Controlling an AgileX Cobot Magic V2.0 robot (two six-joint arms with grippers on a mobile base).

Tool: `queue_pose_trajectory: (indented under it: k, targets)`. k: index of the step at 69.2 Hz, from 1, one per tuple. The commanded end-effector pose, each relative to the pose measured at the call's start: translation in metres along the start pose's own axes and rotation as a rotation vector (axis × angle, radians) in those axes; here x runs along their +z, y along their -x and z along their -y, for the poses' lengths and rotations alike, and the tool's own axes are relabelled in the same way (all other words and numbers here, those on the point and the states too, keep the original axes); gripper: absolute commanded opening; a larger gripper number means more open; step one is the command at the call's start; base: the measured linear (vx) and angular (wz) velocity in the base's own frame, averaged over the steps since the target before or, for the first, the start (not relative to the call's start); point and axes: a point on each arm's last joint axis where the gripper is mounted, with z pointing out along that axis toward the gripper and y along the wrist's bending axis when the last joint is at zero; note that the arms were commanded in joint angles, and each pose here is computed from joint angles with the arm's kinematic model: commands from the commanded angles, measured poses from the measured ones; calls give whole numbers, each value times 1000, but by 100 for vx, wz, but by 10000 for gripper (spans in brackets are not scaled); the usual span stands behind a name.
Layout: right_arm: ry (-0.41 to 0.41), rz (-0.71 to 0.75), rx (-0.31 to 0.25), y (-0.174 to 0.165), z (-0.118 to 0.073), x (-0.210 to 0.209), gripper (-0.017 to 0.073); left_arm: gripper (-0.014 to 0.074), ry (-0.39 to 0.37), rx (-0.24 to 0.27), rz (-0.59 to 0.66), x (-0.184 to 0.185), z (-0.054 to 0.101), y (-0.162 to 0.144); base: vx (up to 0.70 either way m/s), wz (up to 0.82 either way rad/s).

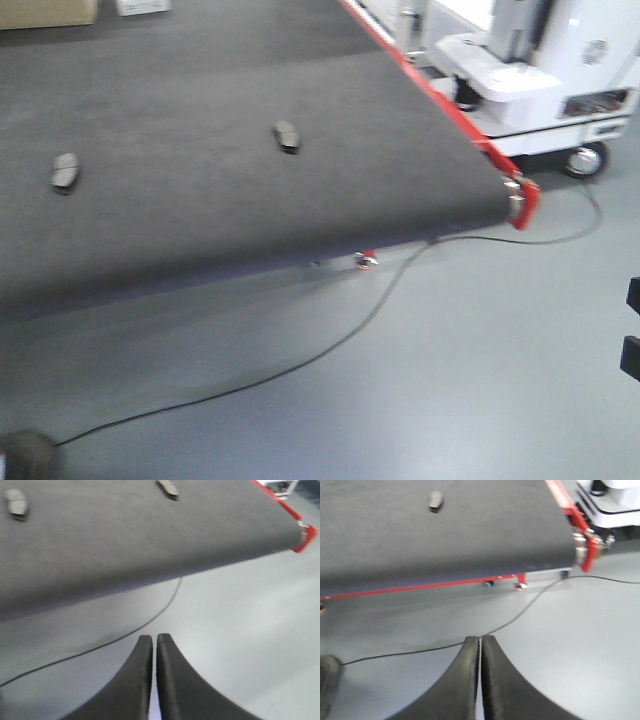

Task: Move and align brake pads A on conveyor
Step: 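Back the base away from the conveyor and turn around, then drive along the yellow floor line toward the steel table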

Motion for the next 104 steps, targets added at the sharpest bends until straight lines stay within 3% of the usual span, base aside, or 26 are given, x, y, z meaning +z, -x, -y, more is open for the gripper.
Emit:
queue_pose_trajectory:
  k: [1,58,104]
  targets:
    - [5,98,-8,14,-1,-5,-10,-6,-18,-5,87,-5,3,12,-17,-43]
    - [5,95,-8,14,-1,-5,-10,-6,-18,-5,87,-5,3,12,-11,-64]
    - [5,95,-8,14,-1,-5,-10,-6,-18,-5,87,-5,3,12,7,-49]
